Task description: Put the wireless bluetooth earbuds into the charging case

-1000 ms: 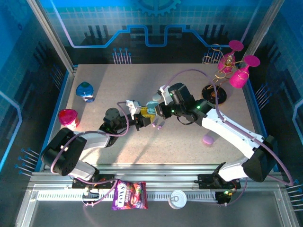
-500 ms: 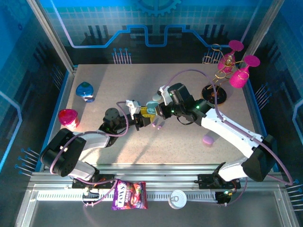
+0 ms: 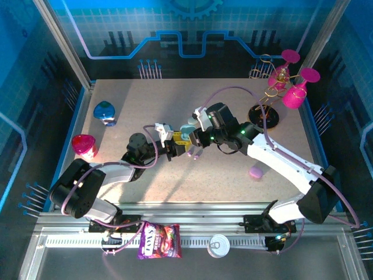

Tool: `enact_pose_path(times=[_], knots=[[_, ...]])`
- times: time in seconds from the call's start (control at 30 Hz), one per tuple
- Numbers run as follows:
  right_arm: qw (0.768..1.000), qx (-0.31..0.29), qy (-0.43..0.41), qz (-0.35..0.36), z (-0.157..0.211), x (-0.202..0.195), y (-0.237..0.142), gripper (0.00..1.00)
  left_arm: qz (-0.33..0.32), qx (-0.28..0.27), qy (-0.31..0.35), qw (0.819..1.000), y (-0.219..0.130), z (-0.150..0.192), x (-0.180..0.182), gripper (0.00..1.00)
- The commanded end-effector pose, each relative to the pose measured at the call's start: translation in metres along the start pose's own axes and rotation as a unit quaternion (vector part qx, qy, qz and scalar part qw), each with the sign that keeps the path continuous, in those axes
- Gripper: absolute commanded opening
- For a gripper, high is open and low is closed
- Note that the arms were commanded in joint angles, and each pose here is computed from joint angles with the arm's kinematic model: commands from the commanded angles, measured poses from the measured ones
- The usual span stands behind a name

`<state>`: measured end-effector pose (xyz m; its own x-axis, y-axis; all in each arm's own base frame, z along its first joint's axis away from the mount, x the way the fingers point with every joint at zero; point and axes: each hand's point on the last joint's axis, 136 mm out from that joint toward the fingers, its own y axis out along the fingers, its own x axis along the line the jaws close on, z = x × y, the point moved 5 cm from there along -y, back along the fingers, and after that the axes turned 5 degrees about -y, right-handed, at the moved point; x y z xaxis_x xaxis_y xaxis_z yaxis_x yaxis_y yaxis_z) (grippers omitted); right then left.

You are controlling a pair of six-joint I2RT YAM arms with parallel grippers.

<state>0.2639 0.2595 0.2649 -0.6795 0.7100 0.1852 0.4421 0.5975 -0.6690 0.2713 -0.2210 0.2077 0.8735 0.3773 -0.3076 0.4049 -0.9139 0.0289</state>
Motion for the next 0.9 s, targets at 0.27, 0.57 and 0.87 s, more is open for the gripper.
enact_pose_path(times=[0.27, 0.57, 0.87], knots=[[0.997, -0.069, -0.008, -0.015, -0.020, 0.011, -0.033, 0.49, 0.043, -0.041, 0.034, 0.998, 0.001, -0.023, -0.013, 0.32], [0.986, -0.132, 0.101, -0.026, -0.046, -0.014, -0.052, 0.73, 0.083, -0.026, 0.065, 0.994, -0.004, -0.016, -0.025, 0.32], [0.990, -0.023, 0.133, -0.034, -0.040, -0.034, -0.021, 0.74, 0.089, -0.035, 0.072, 0.993, -0.007, -0.019, -0.032, 0.32]])
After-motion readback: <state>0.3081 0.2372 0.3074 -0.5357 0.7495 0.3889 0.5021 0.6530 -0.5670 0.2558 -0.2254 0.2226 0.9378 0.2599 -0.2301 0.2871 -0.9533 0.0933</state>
